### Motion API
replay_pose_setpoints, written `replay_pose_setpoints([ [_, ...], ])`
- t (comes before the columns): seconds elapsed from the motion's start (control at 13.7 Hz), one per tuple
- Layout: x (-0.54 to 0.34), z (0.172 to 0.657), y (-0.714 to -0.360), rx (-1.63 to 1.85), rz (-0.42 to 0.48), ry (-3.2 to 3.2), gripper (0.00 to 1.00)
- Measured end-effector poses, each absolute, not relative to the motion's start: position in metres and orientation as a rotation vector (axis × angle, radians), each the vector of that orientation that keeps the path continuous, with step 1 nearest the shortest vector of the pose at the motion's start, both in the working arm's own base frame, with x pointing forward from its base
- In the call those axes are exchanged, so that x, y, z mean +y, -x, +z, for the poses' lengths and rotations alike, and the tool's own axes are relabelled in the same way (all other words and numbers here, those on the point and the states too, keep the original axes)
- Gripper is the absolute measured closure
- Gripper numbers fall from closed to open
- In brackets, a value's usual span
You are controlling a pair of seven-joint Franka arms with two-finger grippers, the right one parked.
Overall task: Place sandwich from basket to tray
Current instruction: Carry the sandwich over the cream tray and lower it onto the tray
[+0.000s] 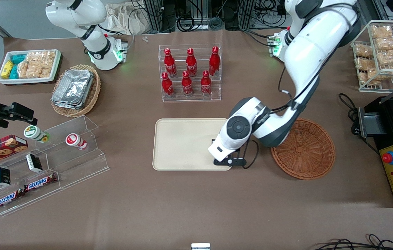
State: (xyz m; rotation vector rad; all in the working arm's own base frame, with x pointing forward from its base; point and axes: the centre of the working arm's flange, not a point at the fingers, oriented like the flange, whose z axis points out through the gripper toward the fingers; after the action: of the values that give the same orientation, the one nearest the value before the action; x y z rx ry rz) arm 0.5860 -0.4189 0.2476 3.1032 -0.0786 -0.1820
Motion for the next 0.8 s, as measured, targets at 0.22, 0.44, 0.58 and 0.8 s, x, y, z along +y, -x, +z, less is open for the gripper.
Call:
replay_pose_setpoints([
  [0.22,-0.439,0.226,-0.570,-0.131,-0.206,-3.105,0.81],
  [0.44,-0.442,0.224,-0.567,-0.111,-0.209,-3.110,0.82],
  [0.58,-0.439,0.223,-0.570,-0.052,-0.207,-3.119,0.66],
  [0.8,-0.436,0.225,-0.574,-0.017,-0.197,-3.119,0.38],
])
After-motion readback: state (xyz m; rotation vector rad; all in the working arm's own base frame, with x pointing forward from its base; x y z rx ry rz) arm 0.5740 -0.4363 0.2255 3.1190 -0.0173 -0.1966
